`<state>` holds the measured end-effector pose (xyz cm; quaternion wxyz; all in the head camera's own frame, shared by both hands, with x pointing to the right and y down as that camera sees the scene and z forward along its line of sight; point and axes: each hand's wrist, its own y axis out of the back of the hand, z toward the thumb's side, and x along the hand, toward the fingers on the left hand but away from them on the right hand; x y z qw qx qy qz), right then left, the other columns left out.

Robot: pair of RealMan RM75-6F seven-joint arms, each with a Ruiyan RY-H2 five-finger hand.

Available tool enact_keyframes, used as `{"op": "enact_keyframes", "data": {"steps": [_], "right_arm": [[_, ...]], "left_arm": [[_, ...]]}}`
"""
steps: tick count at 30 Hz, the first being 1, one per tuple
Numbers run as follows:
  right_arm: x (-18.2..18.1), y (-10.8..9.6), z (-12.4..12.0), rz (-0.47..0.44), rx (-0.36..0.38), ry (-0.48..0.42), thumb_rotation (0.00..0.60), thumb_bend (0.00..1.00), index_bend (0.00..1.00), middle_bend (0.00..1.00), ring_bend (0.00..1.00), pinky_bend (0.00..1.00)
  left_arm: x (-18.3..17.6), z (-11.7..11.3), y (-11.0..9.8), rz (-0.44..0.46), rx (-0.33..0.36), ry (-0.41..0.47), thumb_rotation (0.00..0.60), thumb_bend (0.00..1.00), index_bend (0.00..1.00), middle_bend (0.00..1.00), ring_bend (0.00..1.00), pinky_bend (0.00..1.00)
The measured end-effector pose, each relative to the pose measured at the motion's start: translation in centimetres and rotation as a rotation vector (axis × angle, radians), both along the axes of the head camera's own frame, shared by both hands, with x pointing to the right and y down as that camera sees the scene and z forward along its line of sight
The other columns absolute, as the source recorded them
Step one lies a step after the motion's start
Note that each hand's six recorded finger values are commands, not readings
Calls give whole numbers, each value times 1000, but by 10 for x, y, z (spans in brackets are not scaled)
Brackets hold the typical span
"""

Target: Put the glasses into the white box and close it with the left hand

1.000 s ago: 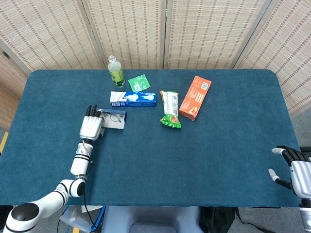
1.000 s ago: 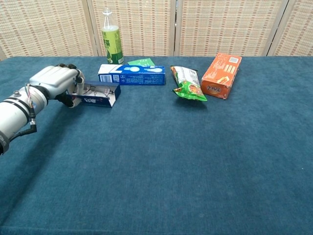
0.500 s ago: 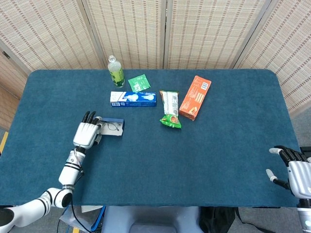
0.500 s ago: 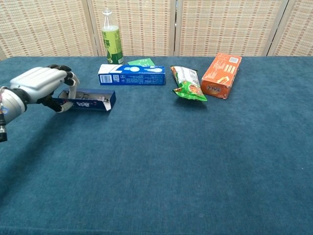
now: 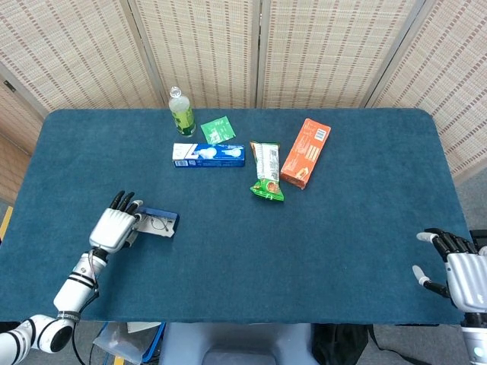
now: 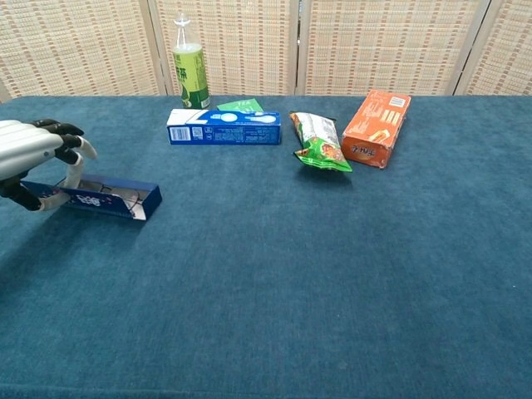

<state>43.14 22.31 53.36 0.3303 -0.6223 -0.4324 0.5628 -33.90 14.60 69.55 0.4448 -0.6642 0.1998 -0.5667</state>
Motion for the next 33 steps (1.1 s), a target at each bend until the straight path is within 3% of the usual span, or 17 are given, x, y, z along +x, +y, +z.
{"op": "enact_keyframes", "data": {"steps": [20,25,30,33], "right_arm": [[3,3,-1,8,3,-3,600,239,286,247,229,231],[4,3,-1,11,2,-4,600,239,286,248,229,231],[6,4,0,13,-2,-3,600,239,286,248,229,231],[7,4,-1,16,-1,-2,600,239,286,248,229,231]], "left_arm": [[4,17,-46,-121,-45,-35,600,464,540,201,56,0],[-1,26,-55,-161,-53,-76,600,454,392,144,2,0],[-5,36,-60,-195,-65,-129,600,380,129,25,0,0],[-6,39,-65,-207,-53,-160,600,361,59,4,0,0]]}}
